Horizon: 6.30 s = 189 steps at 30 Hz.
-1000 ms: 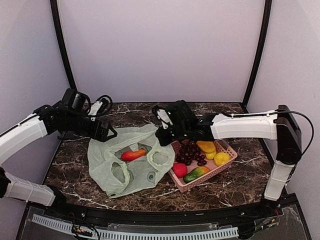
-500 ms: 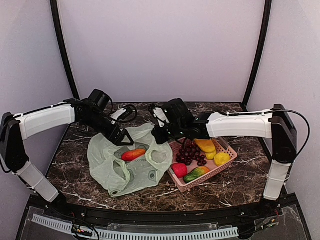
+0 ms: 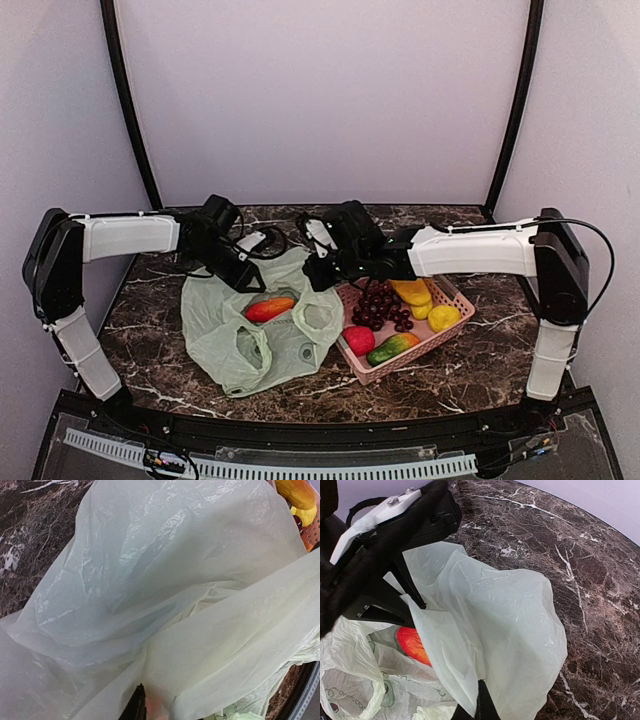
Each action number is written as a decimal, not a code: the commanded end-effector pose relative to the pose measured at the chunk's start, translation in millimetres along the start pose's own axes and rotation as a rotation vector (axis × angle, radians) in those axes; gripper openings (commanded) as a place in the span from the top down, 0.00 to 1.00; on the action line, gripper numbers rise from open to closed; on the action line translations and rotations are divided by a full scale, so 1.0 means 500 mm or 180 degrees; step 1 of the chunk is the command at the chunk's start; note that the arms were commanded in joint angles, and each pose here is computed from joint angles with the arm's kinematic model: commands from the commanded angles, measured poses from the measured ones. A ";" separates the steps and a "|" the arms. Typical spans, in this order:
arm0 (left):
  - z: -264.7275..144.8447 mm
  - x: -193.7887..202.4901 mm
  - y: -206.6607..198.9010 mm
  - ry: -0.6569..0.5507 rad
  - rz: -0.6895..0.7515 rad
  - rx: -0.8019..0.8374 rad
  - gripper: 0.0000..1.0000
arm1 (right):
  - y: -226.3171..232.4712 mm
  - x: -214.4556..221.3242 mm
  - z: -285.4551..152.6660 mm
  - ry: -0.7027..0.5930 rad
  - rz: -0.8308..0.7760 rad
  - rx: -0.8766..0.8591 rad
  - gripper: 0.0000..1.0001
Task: Untie the knot of the plastic bag and take out the fruit
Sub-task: Adjust the bag opening for the takeout bag, then reach into the gripper in the takeout bag, then pick up the fake fruit from the takeout bag, then place the fake fruit in the bin.
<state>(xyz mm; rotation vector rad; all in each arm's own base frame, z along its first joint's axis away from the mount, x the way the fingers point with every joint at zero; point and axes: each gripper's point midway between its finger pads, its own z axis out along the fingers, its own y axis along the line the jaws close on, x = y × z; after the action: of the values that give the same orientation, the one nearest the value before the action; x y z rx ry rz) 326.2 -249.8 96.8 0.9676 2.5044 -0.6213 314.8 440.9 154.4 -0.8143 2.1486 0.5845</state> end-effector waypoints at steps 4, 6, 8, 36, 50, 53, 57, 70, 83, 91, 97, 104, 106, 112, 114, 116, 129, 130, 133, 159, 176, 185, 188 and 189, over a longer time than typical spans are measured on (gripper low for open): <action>0.041 0.010 0.040 0.0077 -0.0167 -0.0209 0.92 | 0.005 -0.030 -0.016 -0.0145 0.0162 -0.0096 0.61; 0.054 0.018 0.049 0.0131 -0.0230 -0.0242 0.96 | 0.005 -0.039 -0.040 -0.0204 0.0220 -0.0097 0.44; 0.066 0.027 0.052 0.0181 -0.0306 -0.0227 0.98 | 0.005 -0.046 -0.067 -0.0265 0.0304 -0.0093 0.31; 0.037 0.097 -0.050 -0.0566 -0.1564 0.0502 0.99 | 0.237 0.064 0.009 0.0247 0.0934 -0.0867 0.68; 0.059 0.129 -0.054 -0.0456 -0.1443 0.0501 0.99 | 0.144 0.149 0.115 0.0644 0.1189 -0.0029 0.59; 0.062 0.134 -0.058 -0.0443 -0.1408 0.0500 0.99 | 0.134 0.154 0.127 0.0670 0.1215 -0.0009 0.54; 0.066 0.141 -0.065 -0.0414 -0.1383 0.0534 0.99 | 0.140 0.154 0.142 0.0693 0.1195 -0.0071 0.48; 0.073 0.136 -0.080 -0.0455 -0.1339 0.0597 0.99 | 0.139 0.178 0.196 0.0825 0.1149 -0.0095 0.34; 0.039 0.110 -0.065 -0.0686 -0.1356 0.0389 0.99 | 0.147 0.065 0.100 0.0128 0.1054 -0.0448 0.88; 0.001 0.090 -0.062 -0.0859 -0.1227 0.0269 0.99 | 0.126 0.005 0.016 -0.0397 0.0960 -0.0451 0.89; -0.010 0.090 -0.062 -0.0858 -0.1154 0.0206 0.99 | 0.149 0.004 -0.006 -0.0477 0.0726 -0.0709 0.88; -0.028 0.049 -0.061 -0.1008 -0.1088 0.0195 0.99 | 0.236 0.011 -0.048 -0.0526 0.0255 -0.1264 0.88; -0.031 0.035 -0.049 -0.1037 -0.1094 0.0130 0.99 | 0.268 -0.003 -0.086 -0.0676 0.0131 -0.1485 0.89; -0.069 0.008 0.044 -0.1254 -0.1322 -0.0112 0.99 | 0.272 -0.070 -0.206 -0.1220 0.0151 -0.1693 0.88; -0.086 0.004 0.079 -0.1315 -0.1410 -0.0193 0.99 | 0.261 -0.081 -0.233 -0.1324 0.0181 -0.1634 0.88; -0.103 -0.001 0.113 -0.1385 -0.1502 -0.0267 0.99 | 0.240 -0.088 -0.255 -0.1409 0.0224 -0.1503 0.88; -0.237 -0.004 0.186 -0.1568 -0.1548 -0.0827 0.25 | -0.065 0.112 -0.296 -0.0898 0.1260 0.0548 0.87; -0.267 -0.009 0.183 -0.1600 -0.1514 -0.0926 0.20 | -0.085 0.138 -0.298 -0.0824 0.1389 0.0654 0.85; -0.337 -0.015 0.179 -0.1608 -0.1308 -0.1194 0.05 | -0.127 0.193 -0.293 -0.0680 0.1727 0.0831 0.84; -0.408 0.007 0.150 -0.1764 -0.1094 -0.1302 0.01 | -0.165 0.276 -0.234 -0.0144 0.1910 0.1354 0.30; -0.435 -0.041 0.144 -0.2172 -0.1244 -0.1132 0.01 | -0.116 0.077 -0.236 -0.0455 0.1030 0.1088 0.01; -0.419 -0.075 0.293 -0.2513 -0.1492 -0.1470 0.01 | -0.270 -0.008 -0.213 -0.0416 0.0686 0.1025 0.01; -0.446 -0.050 0.372 -0.2776 -0.1704 -0.1598 0.01 | -0.360 -0.001 -0.224 -0.0407 0.0865 0.1069 0.01; -0.444 -0.038 0.393 -0.2785 -0.1760 -0.1633 0.01 | -0.387 0.004 -0.229 -0.0418 0.0919 0.1072 0.01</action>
<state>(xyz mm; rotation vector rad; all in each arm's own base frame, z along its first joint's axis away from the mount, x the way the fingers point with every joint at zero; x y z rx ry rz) 418.1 -50.1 235.4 -0.0891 2.0267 -0.3843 368.8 259.6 191.5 -0.2462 2.1935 0.3422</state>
